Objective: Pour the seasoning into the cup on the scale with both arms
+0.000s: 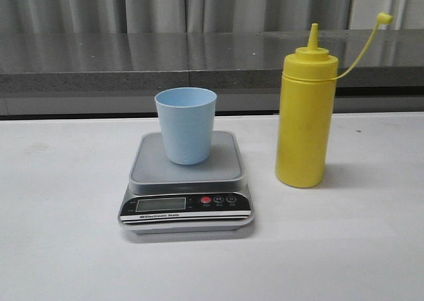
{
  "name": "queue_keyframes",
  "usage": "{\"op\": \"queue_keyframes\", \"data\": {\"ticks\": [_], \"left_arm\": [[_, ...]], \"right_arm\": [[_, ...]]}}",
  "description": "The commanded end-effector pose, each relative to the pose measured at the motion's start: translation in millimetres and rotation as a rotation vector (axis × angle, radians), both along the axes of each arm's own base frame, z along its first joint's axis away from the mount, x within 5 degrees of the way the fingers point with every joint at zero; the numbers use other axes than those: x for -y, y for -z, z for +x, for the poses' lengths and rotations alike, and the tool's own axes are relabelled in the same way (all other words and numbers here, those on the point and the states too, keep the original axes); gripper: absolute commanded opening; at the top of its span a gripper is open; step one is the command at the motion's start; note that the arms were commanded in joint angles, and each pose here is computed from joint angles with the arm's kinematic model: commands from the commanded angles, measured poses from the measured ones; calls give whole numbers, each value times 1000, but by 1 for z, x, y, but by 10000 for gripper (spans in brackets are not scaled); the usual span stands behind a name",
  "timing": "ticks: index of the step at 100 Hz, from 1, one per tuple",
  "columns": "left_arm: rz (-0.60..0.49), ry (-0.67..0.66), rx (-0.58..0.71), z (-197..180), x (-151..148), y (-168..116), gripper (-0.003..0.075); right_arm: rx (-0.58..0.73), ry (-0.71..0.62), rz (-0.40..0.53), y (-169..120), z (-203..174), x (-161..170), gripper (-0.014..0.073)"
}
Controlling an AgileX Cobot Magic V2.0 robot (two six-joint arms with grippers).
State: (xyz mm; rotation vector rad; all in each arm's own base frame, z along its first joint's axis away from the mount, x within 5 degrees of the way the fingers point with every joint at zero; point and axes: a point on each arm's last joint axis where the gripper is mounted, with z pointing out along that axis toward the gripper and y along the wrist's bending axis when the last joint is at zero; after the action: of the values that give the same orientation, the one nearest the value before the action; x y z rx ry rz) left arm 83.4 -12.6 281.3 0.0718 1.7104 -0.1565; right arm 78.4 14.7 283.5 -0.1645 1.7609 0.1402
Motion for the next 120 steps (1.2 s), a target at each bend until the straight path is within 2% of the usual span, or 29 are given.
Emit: {"op": "queue_keyframes", "data": {"ticks": [1,18,101,120], "left_arm": [[-26,-16,88,1,-1,-15,-20],[-26,-16,88,1,-1,-15,-20],[-26,-16,88,1,-1,-15,-20],[-26,-16,88,1,-1,-15,-20]], "right_arm": [[81,-1,11,-17,-1,0,161],[79,0,10,-17,-1,0,-76],[81,0,7,-17,-1,0,-69],[62,2,-11,-7,-1,1,-69]]}}
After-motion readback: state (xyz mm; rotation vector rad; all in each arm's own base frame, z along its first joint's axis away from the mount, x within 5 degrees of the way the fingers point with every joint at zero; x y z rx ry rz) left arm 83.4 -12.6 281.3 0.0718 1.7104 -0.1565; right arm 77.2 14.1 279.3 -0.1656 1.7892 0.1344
